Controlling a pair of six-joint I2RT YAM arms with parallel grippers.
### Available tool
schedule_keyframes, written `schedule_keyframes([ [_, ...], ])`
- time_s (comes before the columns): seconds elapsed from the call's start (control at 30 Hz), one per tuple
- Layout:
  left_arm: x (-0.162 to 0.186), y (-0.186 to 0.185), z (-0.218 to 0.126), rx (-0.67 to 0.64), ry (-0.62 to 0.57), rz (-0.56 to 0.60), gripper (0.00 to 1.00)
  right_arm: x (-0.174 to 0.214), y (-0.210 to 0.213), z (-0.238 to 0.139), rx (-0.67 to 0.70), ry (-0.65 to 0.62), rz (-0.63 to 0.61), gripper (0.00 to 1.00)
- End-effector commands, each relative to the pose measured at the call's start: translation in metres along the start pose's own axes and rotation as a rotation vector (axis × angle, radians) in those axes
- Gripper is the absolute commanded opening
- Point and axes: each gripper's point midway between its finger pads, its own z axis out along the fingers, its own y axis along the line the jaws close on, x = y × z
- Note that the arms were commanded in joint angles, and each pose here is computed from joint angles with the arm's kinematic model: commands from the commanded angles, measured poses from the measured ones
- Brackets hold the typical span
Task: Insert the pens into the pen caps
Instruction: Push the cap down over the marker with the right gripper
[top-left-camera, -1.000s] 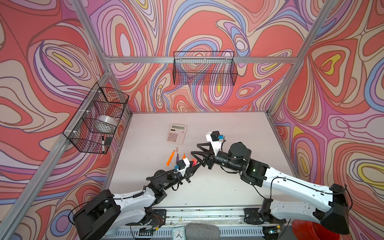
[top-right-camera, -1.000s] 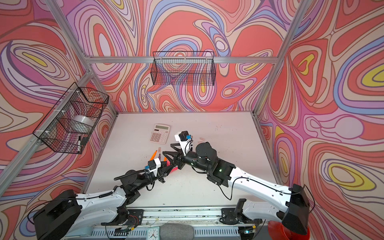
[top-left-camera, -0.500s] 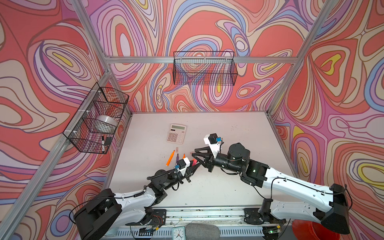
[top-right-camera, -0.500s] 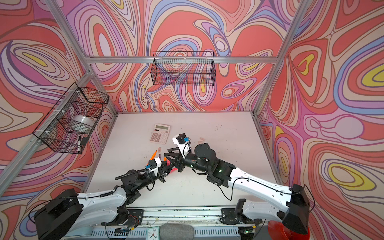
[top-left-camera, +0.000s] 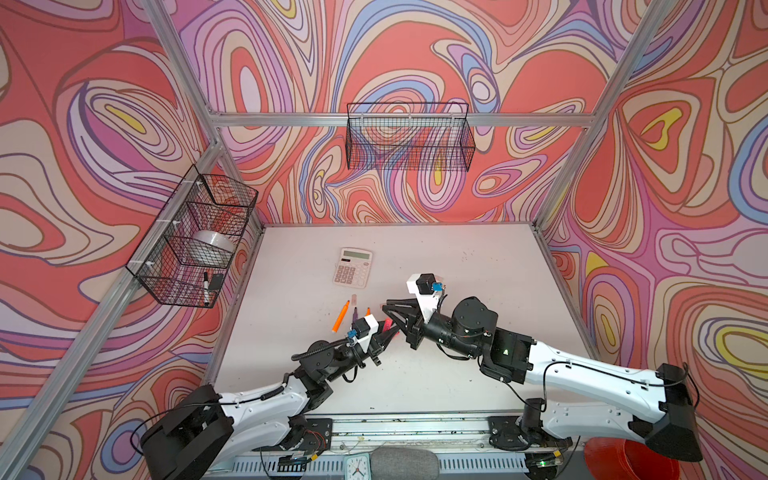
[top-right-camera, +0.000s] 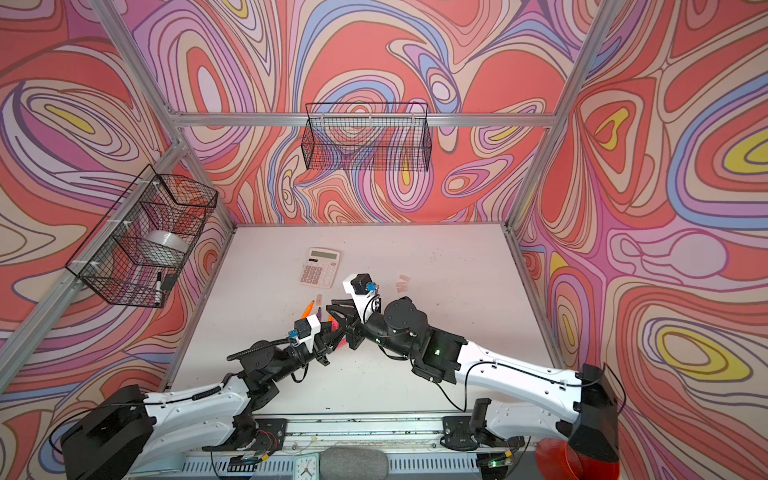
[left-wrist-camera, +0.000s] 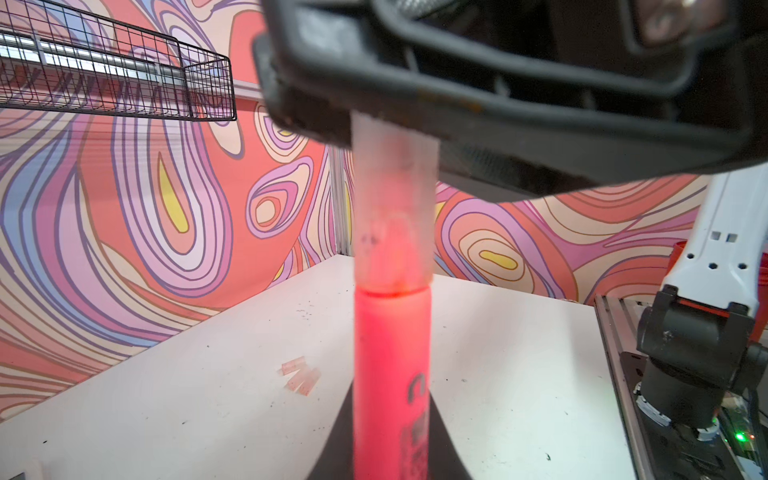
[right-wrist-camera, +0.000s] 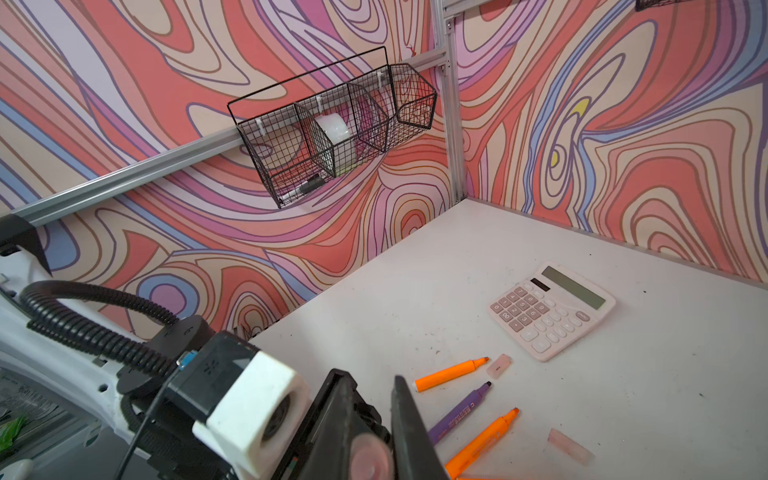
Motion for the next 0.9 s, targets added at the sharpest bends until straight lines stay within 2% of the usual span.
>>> schedule_keyframes([
  [0.0, -0.074, 0.033, 0.012, -0.171, -0.165, 0.048, 0.00, 0.066, 0.001, -0.004, 0.000, 0.183, 0.054, 0.00],
  [0.1, -0.100, 0.039, 0.016, -0.196, -0.232, 0.081, 0.00, 0.075, -0.006, -0.010, 0.033, 0.199, 0.064, 0.00],
  [0.2, -0.122, 0.047, 0.022, -0.191, -0.262, 0.065, 0.00, 0.086, -0.009, -0.015, 0.046, 0.227, 0.077, 0.00],
  [0.4, -0.152, 0.071, 0.022, -0.247, -0.352, 0.054, 0.00, 0.105, -0.009, -0.018, 0.038, 0.272, 0.112, 0.00],
  [0.47, -0.152, 0.078, 0.021, -0.259, -0.361, 0.042, 0.00, 0.111, -0.007, -0.017, 0.024, 0.287, 0.129, 0.00],
  [0.5, -0.169, 0.080, 0.022, -0.262, -0.402, 0.045, 0.00, 0.114, -0.005, -0.016, 0.015, 0.295, 0.135, 0.00],
  [0.87, -0.186, 0.081, 0.024, -0.253, -0.459, 0.065, 0.00, 0.149, 0.023, -0.001, -0.055, 0.403, 0.154, 0.00],
])
